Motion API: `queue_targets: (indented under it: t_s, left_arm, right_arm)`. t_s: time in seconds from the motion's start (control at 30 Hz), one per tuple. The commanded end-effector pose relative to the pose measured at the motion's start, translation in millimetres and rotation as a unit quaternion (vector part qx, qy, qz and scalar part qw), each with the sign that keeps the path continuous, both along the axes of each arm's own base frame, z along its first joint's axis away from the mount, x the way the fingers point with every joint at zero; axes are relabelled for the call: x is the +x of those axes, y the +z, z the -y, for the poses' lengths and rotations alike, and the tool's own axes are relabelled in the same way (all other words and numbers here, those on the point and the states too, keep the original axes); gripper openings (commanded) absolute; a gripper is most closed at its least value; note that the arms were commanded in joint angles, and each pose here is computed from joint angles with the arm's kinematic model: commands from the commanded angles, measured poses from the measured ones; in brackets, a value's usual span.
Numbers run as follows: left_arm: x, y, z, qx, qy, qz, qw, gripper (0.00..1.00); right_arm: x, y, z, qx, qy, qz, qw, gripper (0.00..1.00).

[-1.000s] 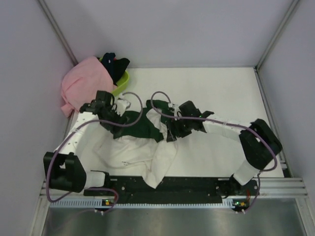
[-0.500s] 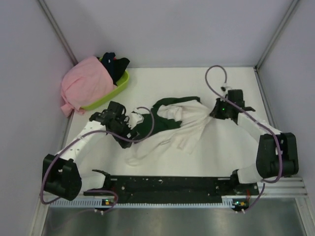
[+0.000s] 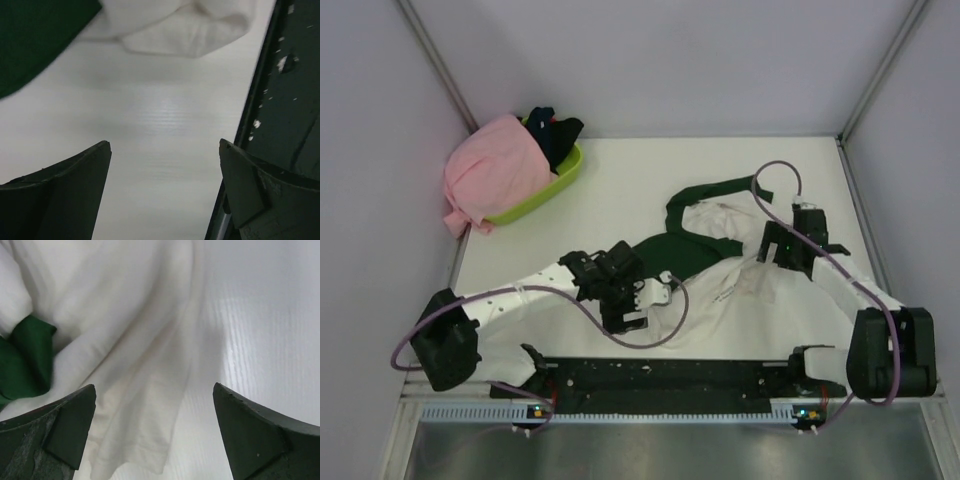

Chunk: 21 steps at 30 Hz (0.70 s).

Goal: Fold and stack the t-shirts
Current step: Flatten out the tshirt

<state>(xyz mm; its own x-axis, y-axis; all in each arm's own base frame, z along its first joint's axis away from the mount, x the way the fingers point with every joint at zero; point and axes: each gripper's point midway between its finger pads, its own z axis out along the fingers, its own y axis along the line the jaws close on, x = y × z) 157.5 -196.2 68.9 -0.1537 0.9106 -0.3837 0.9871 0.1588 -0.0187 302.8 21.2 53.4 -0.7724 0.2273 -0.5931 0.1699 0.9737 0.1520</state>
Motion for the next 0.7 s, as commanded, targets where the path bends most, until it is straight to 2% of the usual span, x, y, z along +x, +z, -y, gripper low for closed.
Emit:
queue_targets:
  t_s: [0.0,0.1,0.23,0.3,0.33,0.37,0.4,0.43,0.5,0.6,0.67]
  left_arm:
    - [-25.6,27.8,68.4,-0.075,-0.122,0.057,0.988,0.92]
    - [-37.7,9.8,101.4,-0.077,-0.168,0.089,0.979,0.92]
    - [-21.6,-14.0,124.5,-0.059,-0.171,0.161,0.970,0.92]
    - [-10.8,-35.1,121.5,-0.020,-0.156,0.171,0.973,0.91]
    - [-5.7,-43.2,119.3,-0.004,-0.150,0.178,0.973,0.88]
    - [-1.4,-53.6,114.6,0.015,-0.147,0.184,0.972,0.83]
    - [2.3,-61.3,110.0,0.031,-0.147,0.191,0.970,0.71]
    - [6.5,-68.4,103.4,0.048,-0.144,0.199,0.968,0.53]
    - [24.4,-66.8,91.7,0.065,-0.114,0.220,0.967,0.00]
    - [90.3,-16.8,68.6,0.045,0.008,0.279,0.959,0.00]
    - [148.3,43.8,40.4,0.010,0.118,0.321,0.940,0.00]
  right_arm:
    - [-8.4,14.7,28.9,-0.052,-0.075,0.036,0.995,0.99]
    - [-7.3,4.5,14.1,-0.015,-0.060,0.015,0.998,0.99]
    - [-3.1,-16.7,-5.0,0.023,-0.030,-0.041,0.998,0.98]
    - [-1.7,-30.1,-17.3,0.050,-0.009,-0.072,0.996,0.93]
    - [0.1,-33.9,-23.3,0.062,0.002,-0.081,0.995,0.86]
    - [0.7,-39.0,-29.1,0.076,0.012,-0.093,0.993,0.74]
    - [0.6,-44.0,-32.8,0.084,0.020,-0.102,0.991,0.58]
    - [3.6,-42.7,-35.3,0.091,0.024,-0.097,0.991,0.38]
    - [11.9,-30.7,-37.9,0.101,0.030,-0.077,0.991,0.00]
    - [35.9,25.2,-43.3,0.111,0.047,-0.002,0.993,0.00]
    - [52.9,83.0,-52.0,0.111,0.069,0.063,0.989,0.00]
